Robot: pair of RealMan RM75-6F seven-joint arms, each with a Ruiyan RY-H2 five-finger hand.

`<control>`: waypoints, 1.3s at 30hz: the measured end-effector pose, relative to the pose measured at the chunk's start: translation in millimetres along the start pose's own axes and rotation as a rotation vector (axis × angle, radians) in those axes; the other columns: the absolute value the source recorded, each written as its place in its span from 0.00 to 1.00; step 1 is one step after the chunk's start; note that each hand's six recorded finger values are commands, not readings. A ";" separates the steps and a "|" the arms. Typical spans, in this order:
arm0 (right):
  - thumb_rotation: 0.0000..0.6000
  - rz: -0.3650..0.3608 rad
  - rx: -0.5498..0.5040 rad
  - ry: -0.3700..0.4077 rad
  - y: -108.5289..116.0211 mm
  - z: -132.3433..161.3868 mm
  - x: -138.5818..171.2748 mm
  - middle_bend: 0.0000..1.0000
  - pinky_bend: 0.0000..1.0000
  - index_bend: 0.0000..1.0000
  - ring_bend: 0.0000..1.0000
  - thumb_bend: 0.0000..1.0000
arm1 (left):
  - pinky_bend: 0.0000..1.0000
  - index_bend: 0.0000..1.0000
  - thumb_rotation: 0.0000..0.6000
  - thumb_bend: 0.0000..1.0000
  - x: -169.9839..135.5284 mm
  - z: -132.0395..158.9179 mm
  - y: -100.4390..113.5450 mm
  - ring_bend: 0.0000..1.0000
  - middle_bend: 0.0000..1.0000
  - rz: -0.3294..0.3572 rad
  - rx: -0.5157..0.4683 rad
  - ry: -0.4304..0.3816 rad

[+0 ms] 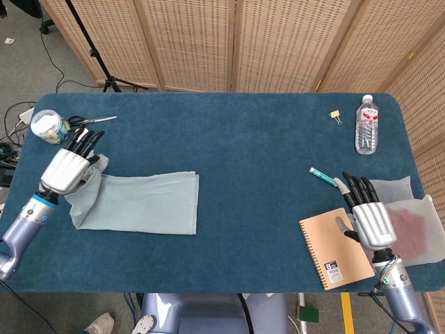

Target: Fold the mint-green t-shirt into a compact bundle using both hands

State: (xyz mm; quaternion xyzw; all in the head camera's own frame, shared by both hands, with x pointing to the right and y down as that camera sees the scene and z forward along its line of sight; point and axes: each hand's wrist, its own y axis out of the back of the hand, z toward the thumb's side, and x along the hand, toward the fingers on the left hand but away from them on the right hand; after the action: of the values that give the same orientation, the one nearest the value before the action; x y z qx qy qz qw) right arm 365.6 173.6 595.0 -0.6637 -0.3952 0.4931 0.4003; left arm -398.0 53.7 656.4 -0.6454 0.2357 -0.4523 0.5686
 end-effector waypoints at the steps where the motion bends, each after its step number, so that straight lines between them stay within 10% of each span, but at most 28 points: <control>1: 1.00 -0.001 -0.001 -0.001 0.5 -0.3 0.0 0.00 0.00 0.00 0.00 0.39 | 0.00 0.69 1.00 0.66 5.4 9.3 2.2 0.00 0.00 0.004 0.009 -0.023; 39: 1.00 -0.002 -0.026 0.004 6.0 -0.2 1.8 0.00 0.00 0.00 0.00 0.39 | 0.00 0.69 1.00 0.65 79.2 200.6 -18.4 0.00 0.00 -0.030 0.214 -0.338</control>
State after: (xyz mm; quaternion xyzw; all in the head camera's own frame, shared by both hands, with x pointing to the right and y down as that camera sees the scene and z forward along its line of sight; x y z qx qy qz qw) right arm 366.9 173.1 588.9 -0.6695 -0.4013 0.4862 0.3928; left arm -193.1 97.8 710.0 -0.6515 0.0780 -0.3685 0.6585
